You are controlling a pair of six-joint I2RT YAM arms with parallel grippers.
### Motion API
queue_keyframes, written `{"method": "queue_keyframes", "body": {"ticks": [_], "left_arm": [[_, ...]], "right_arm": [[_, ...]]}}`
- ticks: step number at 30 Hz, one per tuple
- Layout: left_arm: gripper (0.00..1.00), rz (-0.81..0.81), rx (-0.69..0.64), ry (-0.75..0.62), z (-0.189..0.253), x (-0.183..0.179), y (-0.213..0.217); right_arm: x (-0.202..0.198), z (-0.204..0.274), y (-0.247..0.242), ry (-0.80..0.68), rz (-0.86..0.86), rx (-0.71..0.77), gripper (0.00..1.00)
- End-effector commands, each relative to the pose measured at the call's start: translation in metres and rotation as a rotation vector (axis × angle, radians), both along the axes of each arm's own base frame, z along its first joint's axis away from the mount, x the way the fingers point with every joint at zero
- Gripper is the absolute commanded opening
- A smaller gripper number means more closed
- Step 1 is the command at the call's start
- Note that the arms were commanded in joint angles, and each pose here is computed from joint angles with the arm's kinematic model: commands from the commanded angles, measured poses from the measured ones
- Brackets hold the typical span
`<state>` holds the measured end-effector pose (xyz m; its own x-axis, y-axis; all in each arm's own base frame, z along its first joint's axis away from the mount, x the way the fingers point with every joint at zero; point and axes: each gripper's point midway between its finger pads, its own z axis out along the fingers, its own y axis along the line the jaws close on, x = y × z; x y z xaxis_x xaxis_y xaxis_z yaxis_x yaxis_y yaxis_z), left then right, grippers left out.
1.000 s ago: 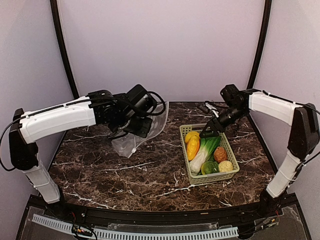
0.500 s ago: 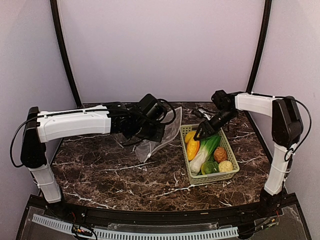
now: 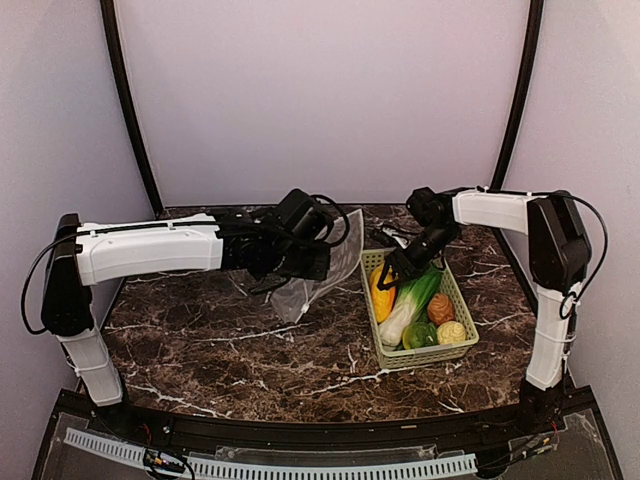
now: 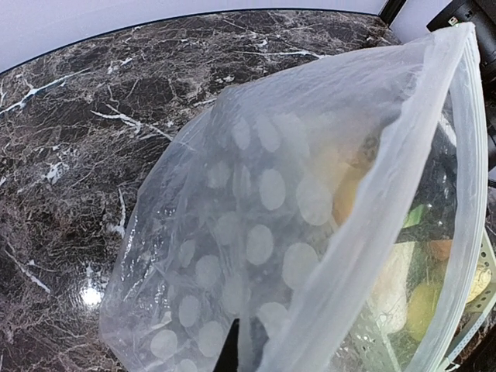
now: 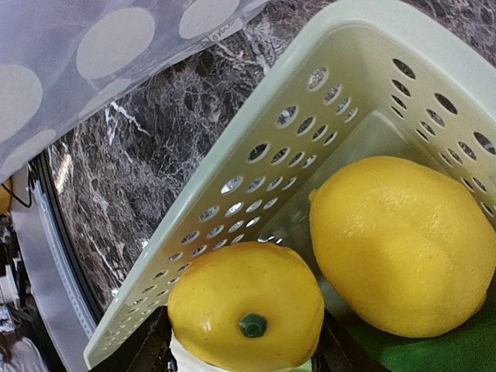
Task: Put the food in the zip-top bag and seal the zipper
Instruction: Pick up the fake fruit from the bin, then place the fake fruit in the zipper food storage bag.
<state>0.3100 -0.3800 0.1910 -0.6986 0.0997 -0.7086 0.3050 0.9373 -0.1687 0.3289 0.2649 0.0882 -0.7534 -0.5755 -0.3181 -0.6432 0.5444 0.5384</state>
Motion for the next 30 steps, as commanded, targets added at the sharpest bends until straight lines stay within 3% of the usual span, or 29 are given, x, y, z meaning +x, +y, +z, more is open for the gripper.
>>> {"method": "queue_keyframes", "body": {"ticks": [1,3,6,15,23,30], "left_arm": [[0.01,0.017,-0.030,-0.012,0.007,0.002,0.002],[0.01,0.024,-0.029,-0.008,0.005,0.003,0.003],[0.01,0.031,-0.031,-0.001,0.002,0.003,0.002],[0.01,0.068,-0.067,0.033,-0.009,0.012,-0.002],[0.01,0.085,-0.159,0.052,-0.010,0.023,-0.013],[0.01,0.066,-0.232,0.046,0.004,0.027,-0.028]], "right_arm": [[0.003,0.004,0.004,0.002,-0.008,-0.003,0.49],[0.006,0.009,0.004,-0.014,-0.010,0.005,0.39],[0.009,0.019,0.004,-0.035,-0.018,0.019,0.33],[0.003,0.121,0.000,-0.265,0.030,0.174,0.32],[-0.033,0.236,0.013,-0.391,0.136,0.452,0.33],[-0.022,0.249,0.030,-0.468,0.126,0.467,0.33]]}}
